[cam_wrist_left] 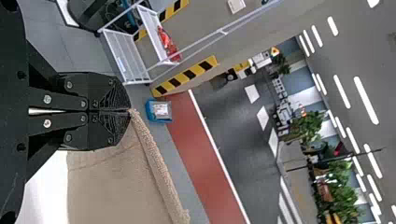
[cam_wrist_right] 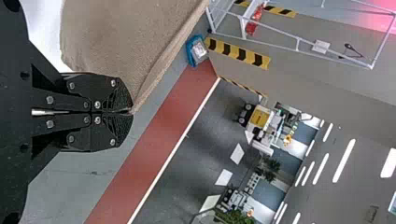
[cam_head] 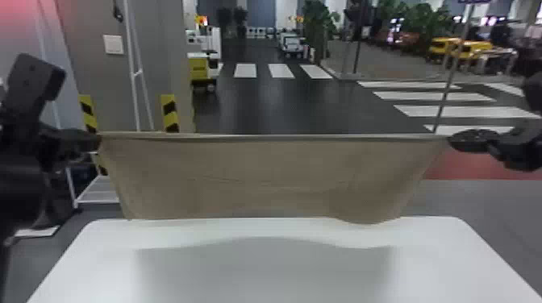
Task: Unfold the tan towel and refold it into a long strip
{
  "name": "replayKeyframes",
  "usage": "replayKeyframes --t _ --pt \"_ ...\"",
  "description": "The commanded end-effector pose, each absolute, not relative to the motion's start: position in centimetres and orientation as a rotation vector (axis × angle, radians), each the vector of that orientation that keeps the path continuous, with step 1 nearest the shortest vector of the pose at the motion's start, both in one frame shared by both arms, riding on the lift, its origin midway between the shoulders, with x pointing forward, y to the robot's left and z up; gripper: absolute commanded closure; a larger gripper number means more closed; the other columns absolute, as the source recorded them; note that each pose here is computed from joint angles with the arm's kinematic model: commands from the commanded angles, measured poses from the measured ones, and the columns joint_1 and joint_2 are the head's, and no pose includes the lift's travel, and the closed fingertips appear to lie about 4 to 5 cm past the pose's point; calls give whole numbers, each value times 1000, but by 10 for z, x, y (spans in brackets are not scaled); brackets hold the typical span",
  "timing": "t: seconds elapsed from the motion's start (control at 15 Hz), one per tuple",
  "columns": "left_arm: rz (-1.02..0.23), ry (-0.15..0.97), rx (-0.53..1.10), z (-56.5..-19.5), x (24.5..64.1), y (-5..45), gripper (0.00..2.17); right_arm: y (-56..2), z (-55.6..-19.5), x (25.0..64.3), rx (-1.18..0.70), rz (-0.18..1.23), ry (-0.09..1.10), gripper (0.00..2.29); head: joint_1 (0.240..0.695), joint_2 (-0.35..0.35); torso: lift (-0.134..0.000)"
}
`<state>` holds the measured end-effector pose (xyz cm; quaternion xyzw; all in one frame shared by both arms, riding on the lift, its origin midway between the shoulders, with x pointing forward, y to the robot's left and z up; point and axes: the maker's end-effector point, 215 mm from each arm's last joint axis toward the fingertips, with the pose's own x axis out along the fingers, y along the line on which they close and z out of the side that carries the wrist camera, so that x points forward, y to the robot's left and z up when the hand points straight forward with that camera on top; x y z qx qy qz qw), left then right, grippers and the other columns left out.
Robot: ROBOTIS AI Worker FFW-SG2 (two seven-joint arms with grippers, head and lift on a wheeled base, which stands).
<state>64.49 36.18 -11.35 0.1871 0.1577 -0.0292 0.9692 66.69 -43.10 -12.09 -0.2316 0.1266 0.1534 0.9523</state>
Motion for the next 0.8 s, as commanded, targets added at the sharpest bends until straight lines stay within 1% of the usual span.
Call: replayKeyframes --t 0.0,0.13,0.2,0.27,0.33,0.47,0.53,0.6,0.73 --pt "-43 299 366 -130 599 376 2142 -455 -140 628 -450 299 258 1717 346 -56 -123" --pt "-69 337 379 -180 550 373 2142 -452 -180 582 -498 357 266 1717 374 -63 -123" --pt "-81 363 414 -208 525 369 2145 -447 -204 554 -528 398 279 1717 405 -65 -123" --pt "-111 365 436 -230 504 358 2142 -442 -223 531 -562 434 288 1717 446 -68 -123" --pt "-142 359 472 -249 489 349 2142 -434 -245 504 -610 488 300 1717 524 -75 -123" --pt "-196 392 548 -294 457 341 2145 -434 -293 460 -673 560 360 1717 612 -85 -123" --pt "-211 410 574 -314 440 342 2145 -436 -310 443 -690 585 389 1717 659 -91 -123" --pt "-238 408 590 -327 425 339 2145 -437 -325 424 -714 616 411 1717 695 -98 -123" --pt "-278 422 617 -349 399 339 2145 -449 -340 405 -723 627 447 1717 695 -119 -123"
